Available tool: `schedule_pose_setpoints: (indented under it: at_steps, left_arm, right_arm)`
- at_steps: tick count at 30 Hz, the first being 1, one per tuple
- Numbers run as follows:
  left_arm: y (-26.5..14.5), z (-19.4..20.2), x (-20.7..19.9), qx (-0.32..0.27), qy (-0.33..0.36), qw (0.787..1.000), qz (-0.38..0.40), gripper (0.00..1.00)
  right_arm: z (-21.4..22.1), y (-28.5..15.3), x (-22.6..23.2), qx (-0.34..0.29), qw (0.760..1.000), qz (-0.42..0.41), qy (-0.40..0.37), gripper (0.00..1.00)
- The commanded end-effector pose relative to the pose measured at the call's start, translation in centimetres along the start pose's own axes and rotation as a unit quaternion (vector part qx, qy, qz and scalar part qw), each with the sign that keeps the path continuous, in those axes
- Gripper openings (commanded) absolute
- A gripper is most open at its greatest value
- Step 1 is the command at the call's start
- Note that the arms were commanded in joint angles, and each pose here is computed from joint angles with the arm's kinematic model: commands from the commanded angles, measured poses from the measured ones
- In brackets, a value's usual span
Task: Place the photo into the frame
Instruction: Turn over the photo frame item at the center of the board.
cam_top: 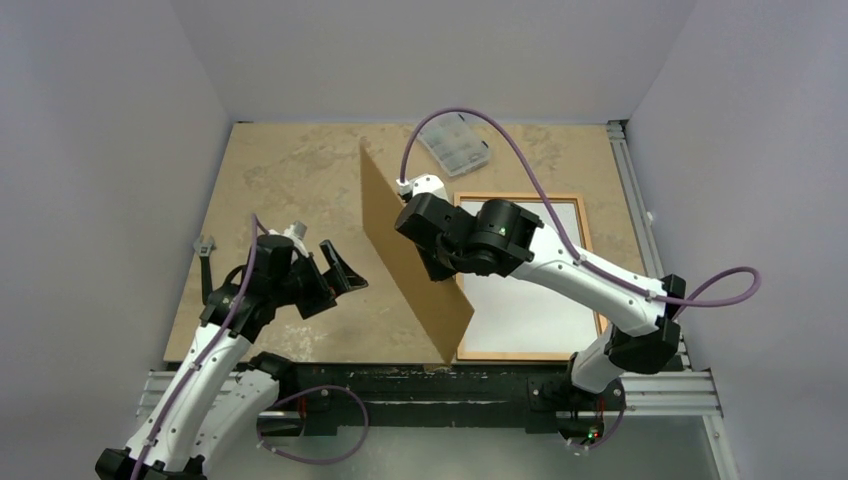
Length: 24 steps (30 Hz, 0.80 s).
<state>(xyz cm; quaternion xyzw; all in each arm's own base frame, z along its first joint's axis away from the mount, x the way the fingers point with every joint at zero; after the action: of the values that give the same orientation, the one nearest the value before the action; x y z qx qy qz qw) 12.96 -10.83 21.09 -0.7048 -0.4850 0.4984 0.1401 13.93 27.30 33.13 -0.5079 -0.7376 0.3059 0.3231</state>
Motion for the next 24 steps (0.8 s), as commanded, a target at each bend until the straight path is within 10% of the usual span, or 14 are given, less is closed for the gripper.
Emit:
schedule_pose_setpoints:
  at_steps: [1,9,18,24]
  left_arm:
    - [-1.2,-0.7,-1.3,-0.016,0.000,1.000,0.025,0.96]
    - [-1.4,-0.8,-1.5,-0.017,0.000,0.999,0.030,0.96]
    - [-3.2,-1.2,-2.6,-0.049,-0.001,0.997,0.056,0.98]
    - [-4.3,-1.4,-3.4,-0.072,-0.003,0.994,0.084,0.99]
  right_arm:
    - [-1.2,-1.1,-0.9,-0.049,0.997,0.054,-0.008,0.08]
    - [-0.6,-0.7,0.0,-0.035,0.998,0.046,-0.017,0.16]
    - [-0.2,-2.0,2.0,-0.049,0.998,-0.008,-0.032,0.58]
    - [-0.2,-3.0,3.7,-0.053,0.996,-0.059,-0.037,0.65]
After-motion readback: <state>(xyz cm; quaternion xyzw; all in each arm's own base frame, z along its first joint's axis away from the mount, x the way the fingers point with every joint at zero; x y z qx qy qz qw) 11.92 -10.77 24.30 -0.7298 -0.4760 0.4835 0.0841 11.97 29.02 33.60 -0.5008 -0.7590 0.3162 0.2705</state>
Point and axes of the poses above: each gripper's point midway between its finger pads, its own y axis out along the fingers, its own x axis along the line the jaws close on, z = x × y, the point moved 7 cm from there along -y, back along the fingers, and after that the axes turned 15 degrees about y, right-handed, at the moved point
